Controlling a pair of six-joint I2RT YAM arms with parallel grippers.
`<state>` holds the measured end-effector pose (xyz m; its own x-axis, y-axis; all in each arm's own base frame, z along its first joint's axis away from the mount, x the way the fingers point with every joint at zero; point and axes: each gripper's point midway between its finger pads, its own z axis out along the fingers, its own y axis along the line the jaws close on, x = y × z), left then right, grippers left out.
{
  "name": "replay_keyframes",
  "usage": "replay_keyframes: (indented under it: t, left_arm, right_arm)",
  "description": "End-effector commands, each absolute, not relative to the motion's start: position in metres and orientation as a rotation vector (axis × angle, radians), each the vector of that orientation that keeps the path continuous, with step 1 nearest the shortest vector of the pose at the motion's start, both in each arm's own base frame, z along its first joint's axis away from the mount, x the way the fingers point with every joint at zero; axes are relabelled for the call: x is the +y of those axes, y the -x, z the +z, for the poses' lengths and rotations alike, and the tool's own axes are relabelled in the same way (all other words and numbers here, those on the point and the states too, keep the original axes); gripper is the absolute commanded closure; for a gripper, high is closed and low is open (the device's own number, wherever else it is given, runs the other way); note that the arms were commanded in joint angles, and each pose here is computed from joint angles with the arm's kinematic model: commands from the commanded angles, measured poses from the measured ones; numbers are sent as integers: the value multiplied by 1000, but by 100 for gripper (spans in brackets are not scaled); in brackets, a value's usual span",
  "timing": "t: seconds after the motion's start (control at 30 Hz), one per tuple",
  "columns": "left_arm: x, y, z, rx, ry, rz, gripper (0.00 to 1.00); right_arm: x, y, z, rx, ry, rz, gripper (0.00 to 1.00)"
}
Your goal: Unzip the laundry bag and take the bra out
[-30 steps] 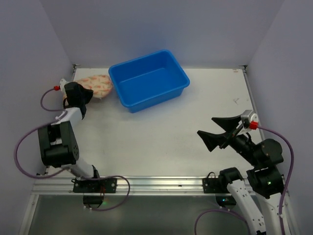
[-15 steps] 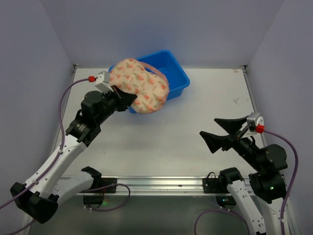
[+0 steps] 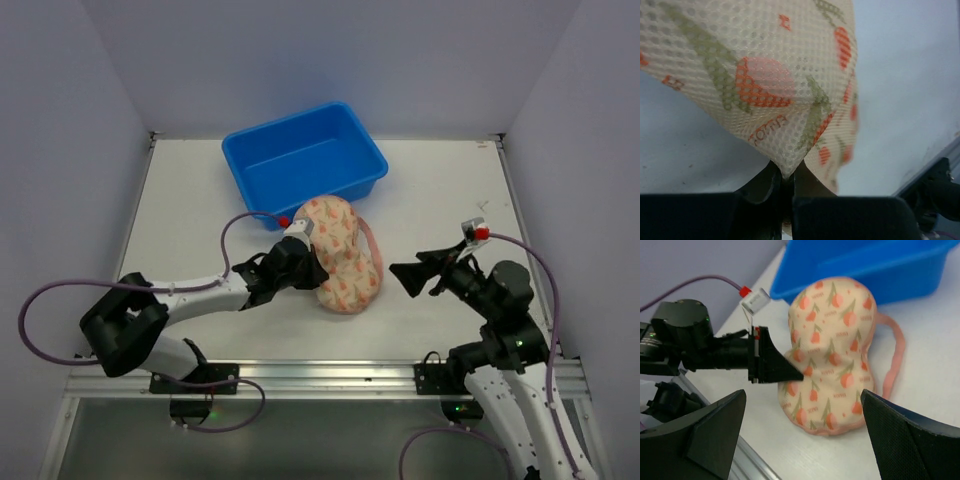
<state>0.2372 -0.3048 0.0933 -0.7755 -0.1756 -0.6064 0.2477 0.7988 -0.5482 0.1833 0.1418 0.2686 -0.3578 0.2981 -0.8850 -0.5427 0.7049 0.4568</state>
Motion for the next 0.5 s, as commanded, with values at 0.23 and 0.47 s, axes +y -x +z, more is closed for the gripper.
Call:
replay_keyframes:
  t: [0.23,0.47]
  left_arm:
    - [-299,-252,47,2323,180,-778,54]
    - [-275,-218,39,2369,262,-849,27]
  right_arm:
    - [154,-211,156,2031,-19,871,2]
    - [170,-208,134,2160,-14,863,7]
